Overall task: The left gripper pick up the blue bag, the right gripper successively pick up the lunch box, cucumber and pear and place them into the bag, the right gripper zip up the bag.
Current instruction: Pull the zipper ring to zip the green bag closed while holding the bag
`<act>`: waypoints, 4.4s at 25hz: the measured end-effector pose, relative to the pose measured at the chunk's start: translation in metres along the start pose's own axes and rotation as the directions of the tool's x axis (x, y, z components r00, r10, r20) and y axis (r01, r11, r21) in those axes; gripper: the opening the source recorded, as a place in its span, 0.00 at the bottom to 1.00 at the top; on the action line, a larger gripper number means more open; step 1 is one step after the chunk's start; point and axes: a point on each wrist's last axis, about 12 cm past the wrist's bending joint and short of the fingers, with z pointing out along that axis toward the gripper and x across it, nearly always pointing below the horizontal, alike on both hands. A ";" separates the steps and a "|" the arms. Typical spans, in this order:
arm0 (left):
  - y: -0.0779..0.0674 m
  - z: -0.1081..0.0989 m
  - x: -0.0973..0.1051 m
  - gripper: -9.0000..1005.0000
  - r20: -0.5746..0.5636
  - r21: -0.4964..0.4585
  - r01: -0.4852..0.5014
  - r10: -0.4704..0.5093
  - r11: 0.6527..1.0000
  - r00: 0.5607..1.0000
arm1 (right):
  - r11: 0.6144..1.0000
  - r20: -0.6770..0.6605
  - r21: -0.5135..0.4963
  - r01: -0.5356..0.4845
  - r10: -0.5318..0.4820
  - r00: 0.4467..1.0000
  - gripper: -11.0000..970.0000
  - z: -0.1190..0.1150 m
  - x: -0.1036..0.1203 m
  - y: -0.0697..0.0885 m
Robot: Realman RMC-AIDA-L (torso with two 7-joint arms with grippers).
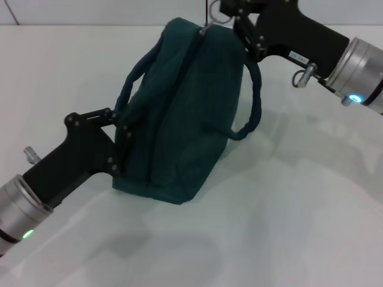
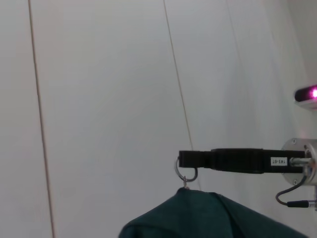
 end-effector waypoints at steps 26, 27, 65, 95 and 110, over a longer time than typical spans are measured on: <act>0.007 -0.016 -0.006 0.21 0.050 -0.137 0.049 -0.043 0.989 0.998 | 0.999 -0.054 0.042 0.011 -0.008 0.999 0.03 -0.014 0.013 -0.004; 0.008 -0.016 -0.007 0.24 0.058 -0.138 0.060 -0.052 0.989 0.997 | 0.999 -0.054 0.041 0.015 -0.013 0.998 0.03 -0.014 0.013 -0.004; 0.116 0.133 -0.076 0.78 -0.413 0.125 0.491 -0.404 0.862 0.816 | 0.999 -0.053 -0.002 0.050 -0.050 0.997 0.03 -0.010 0.014 0.003; 0.112 0.139 -0.066 0.49 -0.499 0.091 0.473 -0.371 0.876 0.783 | 0.999 -0.048 -0.015 0.050 -0.050 0.998 0.03 -0.010 0.013 0.005; 0.109 0.137 -0.064 0.17 -0.492 0.101 0.457 -0.355 0.884 0.795 | 0.999 -0.051 -0.013 0.045 -0.046 0.998 0.03 -0.011 0.015 0.006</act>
